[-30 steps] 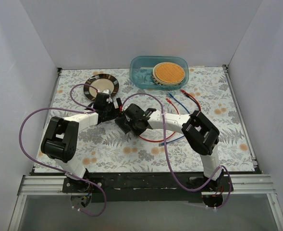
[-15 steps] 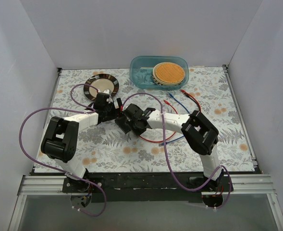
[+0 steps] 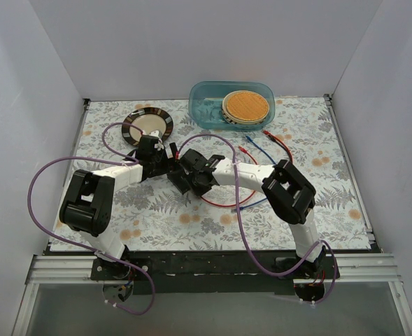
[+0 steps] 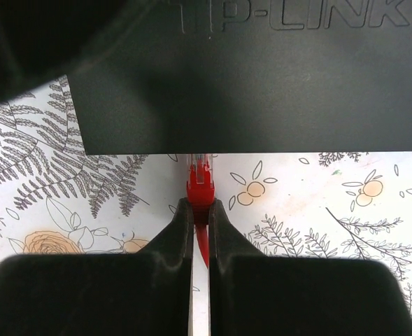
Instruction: Insert the plug into the switch port
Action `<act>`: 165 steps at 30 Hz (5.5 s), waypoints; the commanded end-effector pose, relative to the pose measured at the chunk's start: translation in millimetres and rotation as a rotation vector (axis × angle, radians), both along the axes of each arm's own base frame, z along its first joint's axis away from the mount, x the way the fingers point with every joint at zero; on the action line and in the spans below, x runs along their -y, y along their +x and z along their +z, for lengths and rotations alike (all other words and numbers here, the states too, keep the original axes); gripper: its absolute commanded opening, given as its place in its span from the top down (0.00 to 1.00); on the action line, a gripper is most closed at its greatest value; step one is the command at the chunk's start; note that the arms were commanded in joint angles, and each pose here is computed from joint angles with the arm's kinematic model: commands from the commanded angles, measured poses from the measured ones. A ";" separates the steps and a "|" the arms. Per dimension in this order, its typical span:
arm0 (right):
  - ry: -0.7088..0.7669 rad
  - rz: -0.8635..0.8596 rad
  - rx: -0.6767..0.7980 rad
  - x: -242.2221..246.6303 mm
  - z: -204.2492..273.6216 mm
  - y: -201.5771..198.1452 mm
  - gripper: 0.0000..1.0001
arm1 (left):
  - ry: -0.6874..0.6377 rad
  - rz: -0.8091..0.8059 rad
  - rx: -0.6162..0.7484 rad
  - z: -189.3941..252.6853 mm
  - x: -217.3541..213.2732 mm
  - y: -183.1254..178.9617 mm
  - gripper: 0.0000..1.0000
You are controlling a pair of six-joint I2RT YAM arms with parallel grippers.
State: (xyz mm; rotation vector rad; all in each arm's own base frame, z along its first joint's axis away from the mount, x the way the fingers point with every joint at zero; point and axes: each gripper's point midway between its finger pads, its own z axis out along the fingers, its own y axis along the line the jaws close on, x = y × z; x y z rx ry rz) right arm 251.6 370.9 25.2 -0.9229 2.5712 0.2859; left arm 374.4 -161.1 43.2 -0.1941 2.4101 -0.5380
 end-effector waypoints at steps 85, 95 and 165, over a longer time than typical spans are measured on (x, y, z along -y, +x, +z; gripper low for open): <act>0.118 -0.189 -0.025 -23.5 -0.3 21.6 0.99 | -0.333 -0.055 0.158 14.2 1.2 42.5 0.69; 0.113 -0.205 -0.011 -24.8 3.5 26.5 0.99 | -0.338 -0.077 0.143 8.9 2.5 30.2 0.72; 0.056 -0.246 -0.032 -25.1 8.1 36.5 0.99 | -0.473 -0.241 0.126 -3.7 26.2 10.6 0.72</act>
